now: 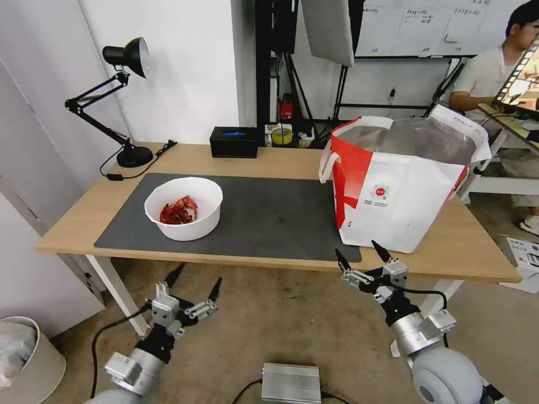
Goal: Pick up the trash from the table and place it into the takeout bag.
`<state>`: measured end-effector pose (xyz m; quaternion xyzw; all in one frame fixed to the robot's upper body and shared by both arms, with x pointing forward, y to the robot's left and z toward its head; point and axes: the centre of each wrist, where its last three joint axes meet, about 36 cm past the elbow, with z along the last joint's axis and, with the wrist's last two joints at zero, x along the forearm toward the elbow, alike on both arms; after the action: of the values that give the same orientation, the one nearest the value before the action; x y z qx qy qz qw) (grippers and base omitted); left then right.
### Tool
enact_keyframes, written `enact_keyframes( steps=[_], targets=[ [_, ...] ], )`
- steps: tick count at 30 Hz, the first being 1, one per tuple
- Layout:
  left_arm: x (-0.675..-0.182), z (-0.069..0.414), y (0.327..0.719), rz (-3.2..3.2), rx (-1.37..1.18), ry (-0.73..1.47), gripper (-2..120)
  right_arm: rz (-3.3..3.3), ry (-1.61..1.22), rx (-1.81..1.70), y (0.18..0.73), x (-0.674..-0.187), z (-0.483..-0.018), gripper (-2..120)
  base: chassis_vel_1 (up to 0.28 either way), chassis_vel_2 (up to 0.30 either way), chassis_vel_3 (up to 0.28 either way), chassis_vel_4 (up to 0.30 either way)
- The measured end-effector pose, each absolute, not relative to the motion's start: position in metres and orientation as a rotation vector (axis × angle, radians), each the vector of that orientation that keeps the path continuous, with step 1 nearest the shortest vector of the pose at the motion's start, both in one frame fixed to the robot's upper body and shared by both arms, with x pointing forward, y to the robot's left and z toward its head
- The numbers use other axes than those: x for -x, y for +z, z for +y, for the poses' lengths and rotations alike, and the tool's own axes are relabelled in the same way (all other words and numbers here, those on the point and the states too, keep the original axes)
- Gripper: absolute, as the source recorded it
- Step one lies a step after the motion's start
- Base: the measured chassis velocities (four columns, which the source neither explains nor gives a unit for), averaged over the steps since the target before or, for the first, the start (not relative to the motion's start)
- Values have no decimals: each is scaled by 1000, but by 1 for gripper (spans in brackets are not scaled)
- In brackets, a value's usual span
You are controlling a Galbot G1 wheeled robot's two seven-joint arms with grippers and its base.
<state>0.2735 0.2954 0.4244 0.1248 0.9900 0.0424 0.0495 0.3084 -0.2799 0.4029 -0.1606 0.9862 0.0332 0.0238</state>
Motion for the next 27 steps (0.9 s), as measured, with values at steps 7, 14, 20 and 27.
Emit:
enact_keyframes(
  steps=[7,14,20,27],
  targets=[
    [-316,344,478,3066,-174,94,100,3053,103,497,403,-308,-280,100,0,0,0,0],
    [-380,390,524,3220,-126,-119,100,3053,104,497,403,-309,-280,100,0,0,0,0],
    [-420,402,545,3300,-155,-275,100,3053,104,497,403,-309,-280,100,0,0,0,0],
    [-463,415,544,3442,-101,-277,100,3052,104,498,404,-309,-280,100,0,0,0,0]
  ],
)
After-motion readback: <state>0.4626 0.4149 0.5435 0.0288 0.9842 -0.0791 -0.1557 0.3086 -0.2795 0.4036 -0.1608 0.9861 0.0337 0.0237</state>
